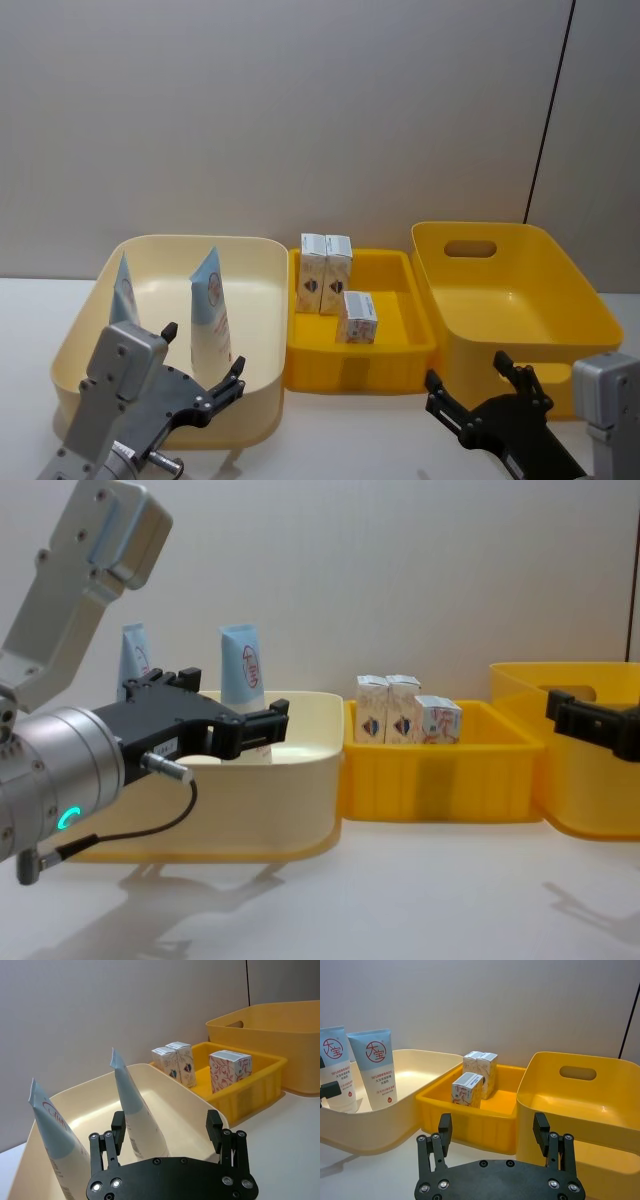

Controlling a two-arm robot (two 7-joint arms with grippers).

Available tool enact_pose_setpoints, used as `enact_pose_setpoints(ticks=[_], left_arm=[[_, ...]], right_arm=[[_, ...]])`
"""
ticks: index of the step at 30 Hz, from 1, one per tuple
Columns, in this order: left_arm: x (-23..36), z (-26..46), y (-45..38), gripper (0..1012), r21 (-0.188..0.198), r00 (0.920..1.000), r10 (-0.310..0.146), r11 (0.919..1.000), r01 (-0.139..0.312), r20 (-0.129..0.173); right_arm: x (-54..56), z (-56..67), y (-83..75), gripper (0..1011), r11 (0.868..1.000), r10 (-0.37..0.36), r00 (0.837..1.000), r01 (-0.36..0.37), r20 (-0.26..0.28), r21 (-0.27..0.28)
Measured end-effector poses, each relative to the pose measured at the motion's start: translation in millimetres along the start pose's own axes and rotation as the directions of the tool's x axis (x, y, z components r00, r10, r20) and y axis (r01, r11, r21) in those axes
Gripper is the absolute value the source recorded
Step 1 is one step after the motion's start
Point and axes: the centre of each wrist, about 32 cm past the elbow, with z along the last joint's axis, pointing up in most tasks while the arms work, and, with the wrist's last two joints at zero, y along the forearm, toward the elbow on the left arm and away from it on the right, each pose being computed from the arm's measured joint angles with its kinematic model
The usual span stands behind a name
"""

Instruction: Bimanual collaborative sorting of washing and personal care products

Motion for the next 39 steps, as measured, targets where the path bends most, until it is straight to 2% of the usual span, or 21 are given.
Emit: enact_pose_setpoints(ticks=[39], left_arm=[[0.0, 0.0, 0.0, 1003, 0.0, 1.0, 0.0, 1.0, 0.0, 0.0]], right_arm=[[0.0, 0.0, 0.0, 1004, 1.0, 0.0, 1.0, 0.0, 0.0, 0.0]])
